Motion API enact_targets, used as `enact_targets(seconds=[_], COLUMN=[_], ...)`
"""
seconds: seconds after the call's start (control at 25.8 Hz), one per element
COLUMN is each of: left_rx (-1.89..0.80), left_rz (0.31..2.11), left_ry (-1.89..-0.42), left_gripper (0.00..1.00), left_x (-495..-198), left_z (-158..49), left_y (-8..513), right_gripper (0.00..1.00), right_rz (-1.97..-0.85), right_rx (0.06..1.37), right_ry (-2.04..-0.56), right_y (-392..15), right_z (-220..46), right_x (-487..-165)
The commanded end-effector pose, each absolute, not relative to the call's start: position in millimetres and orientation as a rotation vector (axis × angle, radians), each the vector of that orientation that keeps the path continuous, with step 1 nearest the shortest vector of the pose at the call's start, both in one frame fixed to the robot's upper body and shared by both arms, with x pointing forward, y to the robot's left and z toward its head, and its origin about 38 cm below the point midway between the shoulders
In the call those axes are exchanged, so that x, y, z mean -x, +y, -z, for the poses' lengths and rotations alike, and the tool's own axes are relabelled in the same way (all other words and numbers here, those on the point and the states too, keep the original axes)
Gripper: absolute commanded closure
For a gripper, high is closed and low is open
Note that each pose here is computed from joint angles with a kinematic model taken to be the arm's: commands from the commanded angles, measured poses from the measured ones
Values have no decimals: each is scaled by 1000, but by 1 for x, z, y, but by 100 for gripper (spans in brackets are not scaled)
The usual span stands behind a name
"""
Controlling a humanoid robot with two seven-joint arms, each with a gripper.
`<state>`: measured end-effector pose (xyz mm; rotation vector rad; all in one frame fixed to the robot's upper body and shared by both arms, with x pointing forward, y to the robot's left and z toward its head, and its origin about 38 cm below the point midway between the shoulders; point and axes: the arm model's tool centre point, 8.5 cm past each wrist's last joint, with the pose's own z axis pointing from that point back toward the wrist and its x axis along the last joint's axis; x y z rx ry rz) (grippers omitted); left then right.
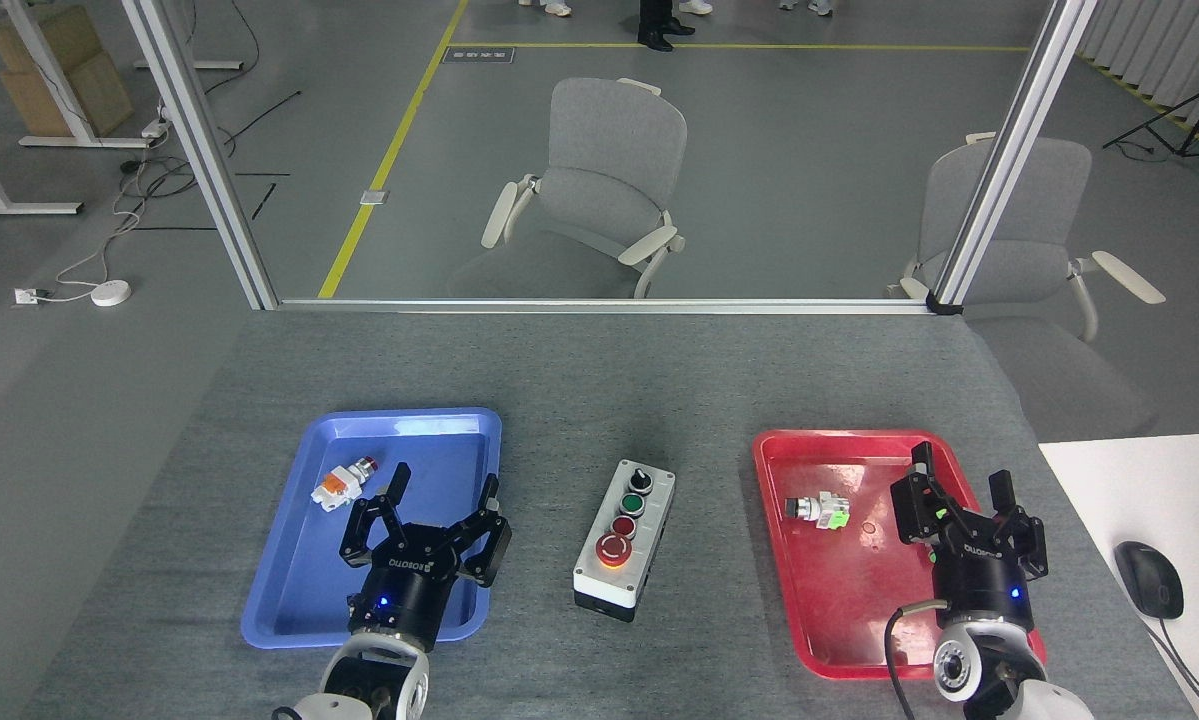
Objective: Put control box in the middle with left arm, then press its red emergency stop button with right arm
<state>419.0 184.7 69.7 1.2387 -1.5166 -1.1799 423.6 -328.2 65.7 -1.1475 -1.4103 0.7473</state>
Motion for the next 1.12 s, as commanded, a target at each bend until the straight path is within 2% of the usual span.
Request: enact_targets(seconds=[0.0, 0.27, 0.5, 0.62, 0.78, 1.09], left_rx=[-1192, -1177, -1237, -1250, -1250, -1150], left_rz=[1168, 1198, 1169, 1180, 1189, 1012], left_ry=[-1497, -1451, -1387, -1375, -1351, -1370], left_gripper=[0, 0, 0, 0, 0, 0], left_x=[-420, -424, -426, -425, -424, -423], left_z=[-67, -64, -65, -65, -60, -58], left_y=[187, 196, 237, 245, 252, 270], right_gripper=[0, 0, 0, 0, 0, 0], right_rz=[-764, -777, -801, -867, -907, -912], right_rx=[1138, 1129, 1129, 1118, 1104, 1097], right_ry=[-1408, -1362, -1367, -1407, -1446, -1435], right_y=[-329, -332, -323, -307, -302, -303], right_z=[-63, -52, -51, -52, -48, -43], right_x=[-424, -428, -432, -429, -407, -400])
